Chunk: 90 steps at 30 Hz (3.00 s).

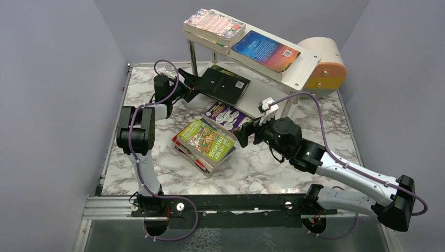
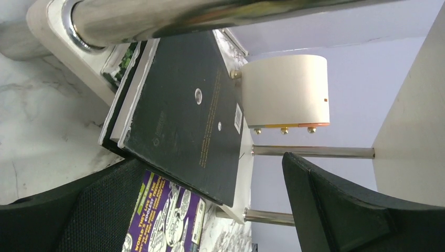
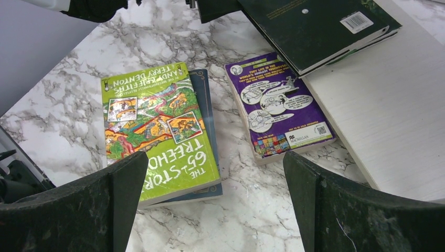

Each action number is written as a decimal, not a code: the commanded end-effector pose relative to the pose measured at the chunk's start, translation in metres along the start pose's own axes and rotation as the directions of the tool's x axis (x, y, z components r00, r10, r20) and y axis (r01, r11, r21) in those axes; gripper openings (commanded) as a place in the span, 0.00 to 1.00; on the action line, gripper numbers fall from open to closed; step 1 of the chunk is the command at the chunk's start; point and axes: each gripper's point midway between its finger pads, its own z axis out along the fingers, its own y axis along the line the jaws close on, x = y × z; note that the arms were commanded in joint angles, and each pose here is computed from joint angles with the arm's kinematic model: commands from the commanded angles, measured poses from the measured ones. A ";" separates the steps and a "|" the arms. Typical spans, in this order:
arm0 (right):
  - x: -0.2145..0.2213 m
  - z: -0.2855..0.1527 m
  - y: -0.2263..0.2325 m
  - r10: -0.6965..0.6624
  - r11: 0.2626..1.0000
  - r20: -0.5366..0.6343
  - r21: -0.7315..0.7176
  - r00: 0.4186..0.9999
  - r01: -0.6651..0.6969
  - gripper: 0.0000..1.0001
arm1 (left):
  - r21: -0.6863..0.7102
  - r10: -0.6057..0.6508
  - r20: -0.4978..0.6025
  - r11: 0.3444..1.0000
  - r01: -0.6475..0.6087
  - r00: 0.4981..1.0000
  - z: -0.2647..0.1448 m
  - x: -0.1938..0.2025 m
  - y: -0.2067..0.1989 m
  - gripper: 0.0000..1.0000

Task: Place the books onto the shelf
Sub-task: Adjust the book on the shelf.

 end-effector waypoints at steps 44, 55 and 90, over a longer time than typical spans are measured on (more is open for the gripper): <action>-0.001 -0.003 0.002 0.023 1.000 0.025 -0.008 0.999 -0.023 1.00 | -0.104 0.196 -0.243 0.969 -0.226 0.950 0.024 0.037 -0.029 0.99; 0.003 -0.008 -0.003 0.034 0.999 0.025 0.005 0.999 -0.034 1.00 | -0.112 0.267 -0.218 0.949 -0.296 0.939 0.005 0.038 -0.049 0.99; 0.004 -0.015 -0.009 0.058 0.998 0.031 0.030 0.998 -0.059 1.00 | -0.133 0.286 -0.447 0.915 -0.380 0.847 0.021 0.101 -0.018 0.99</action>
